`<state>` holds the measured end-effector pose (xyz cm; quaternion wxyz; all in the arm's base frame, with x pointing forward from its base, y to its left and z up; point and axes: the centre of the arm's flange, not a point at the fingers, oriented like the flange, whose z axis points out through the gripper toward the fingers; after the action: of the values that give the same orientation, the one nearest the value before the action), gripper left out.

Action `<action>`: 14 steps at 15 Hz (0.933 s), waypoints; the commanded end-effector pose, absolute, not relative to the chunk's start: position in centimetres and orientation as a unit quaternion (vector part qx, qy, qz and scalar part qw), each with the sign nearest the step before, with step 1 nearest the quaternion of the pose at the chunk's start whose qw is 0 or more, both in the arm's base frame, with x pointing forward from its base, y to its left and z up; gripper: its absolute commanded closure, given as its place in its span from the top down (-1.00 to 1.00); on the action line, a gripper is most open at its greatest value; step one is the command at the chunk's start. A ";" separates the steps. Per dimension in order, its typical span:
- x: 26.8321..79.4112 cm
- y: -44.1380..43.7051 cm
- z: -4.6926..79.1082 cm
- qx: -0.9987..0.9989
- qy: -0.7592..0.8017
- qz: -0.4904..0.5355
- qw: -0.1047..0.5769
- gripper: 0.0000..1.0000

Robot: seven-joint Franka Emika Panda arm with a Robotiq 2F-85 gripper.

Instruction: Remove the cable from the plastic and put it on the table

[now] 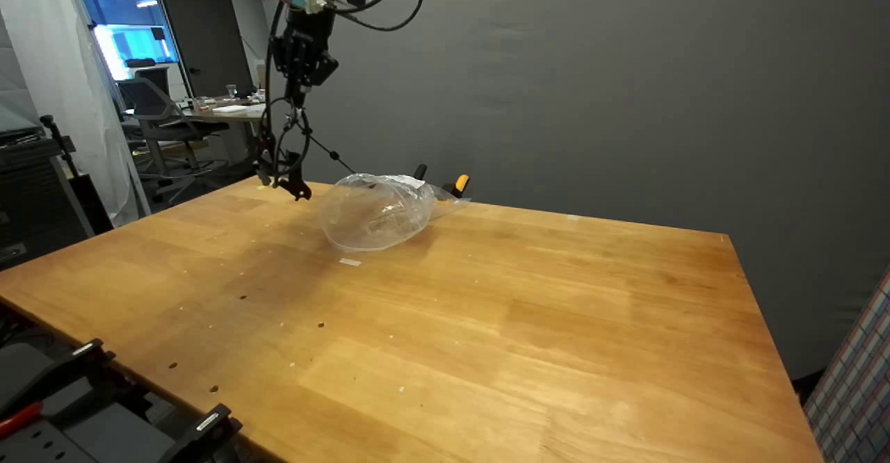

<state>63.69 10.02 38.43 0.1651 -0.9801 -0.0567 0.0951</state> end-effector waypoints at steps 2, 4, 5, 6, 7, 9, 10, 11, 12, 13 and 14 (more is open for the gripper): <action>60.1 10.6 36.4 -0.992 -0.046 0.074 0.096 -0.81; 58.8 10.9 34.7 -0.995 -0.032 0.072 0.065 -0.84; 58.1 11.0 34.0 -0.996 -0.025 0.071 0.050 -0.83; 57.2 11.2 33.0 -0.997 -0.014 0.074 0.036 -0.84; 56.3 11.5 32.0 -0.997 -0.003 0.076 0.023 -0.83; 54.8 11.8 30.7 -0.996 0.019 0.082 -0.002 -0.83; 53.9 11.9 30.0 -0.996 0.029 0.085 -0.019 -0.81; 53.2 11.8 29.6 -0.995 0.040 0.088 -0.033 -0.81; 52.3 11.7 29.0 -0.993 0.050 0.092 -0.050 -0.81; 51.5 11.4 28.6 -0.991 0.063 0.095 -0.067 -0.81; 50.6 11.3 28.2 -0.989 0.072 0.098 -0.083 -0.81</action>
<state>54.10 11.84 27.78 -0.0397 -0.9925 0.0396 0.1090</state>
